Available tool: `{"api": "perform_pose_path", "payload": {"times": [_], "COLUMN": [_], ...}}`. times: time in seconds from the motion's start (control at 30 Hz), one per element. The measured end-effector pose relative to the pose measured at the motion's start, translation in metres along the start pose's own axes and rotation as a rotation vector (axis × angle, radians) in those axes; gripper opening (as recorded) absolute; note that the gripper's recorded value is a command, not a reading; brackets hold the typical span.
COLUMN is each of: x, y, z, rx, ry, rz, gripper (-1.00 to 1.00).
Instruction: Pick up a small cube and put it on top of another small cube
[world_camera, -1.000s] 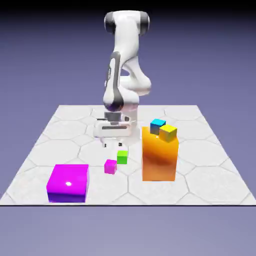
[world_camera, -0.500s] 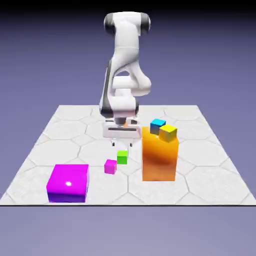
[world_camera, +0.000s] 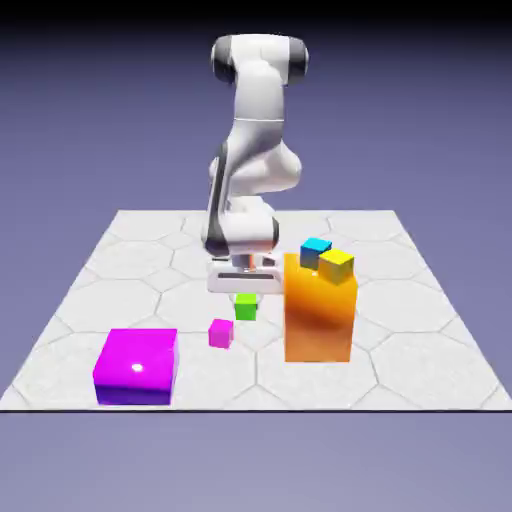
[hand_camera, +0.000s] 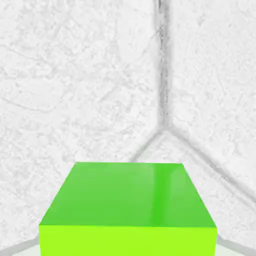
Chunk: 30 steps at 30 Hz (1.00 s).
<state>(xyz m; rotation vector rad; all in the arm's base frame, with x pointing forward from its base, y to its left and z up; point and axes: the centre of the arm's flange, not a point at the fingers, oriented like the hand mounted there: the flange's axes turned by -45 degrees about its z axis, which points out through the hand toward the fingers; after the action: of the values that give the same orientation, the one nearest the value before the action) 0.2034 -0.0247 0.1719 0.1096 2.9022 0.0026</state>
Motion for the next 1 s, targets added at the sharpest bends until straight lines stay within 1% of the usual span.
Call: {"api": "perform_pose_path", "payload": {"times": [0.13,0.3,0.43,0.57,0.67,0.83,0.93,1.0], "x": [0.0,-0.07,-0.122,-0.166,-0.191,-0.215,-0.219,-0.218], "y": [-0.002,-0.017,-0.018,-0.011,0.0,0.028,0.049,0.064], "z": [-0.022,-0.04,-0.07,-0.113,-0.15,-0.21,-0.241,-0.258], "rx": [0.01,-0.039,-0.109,-0.192,-0.259,-0.366,-0.419,-0.447], "ry": [-0.003,-0.35,-0.609,-0.825,-0.948,-1.058,-1.058,-1.028], "rz": [-0.003,-0.082,-0.164,-0.279,-0.389,-0.608,-0.752,-0.847], "gripper": [-1.0,-1.0,-1.0,-1.0,-1.0,-1.0,-1.0,-1.0]}}
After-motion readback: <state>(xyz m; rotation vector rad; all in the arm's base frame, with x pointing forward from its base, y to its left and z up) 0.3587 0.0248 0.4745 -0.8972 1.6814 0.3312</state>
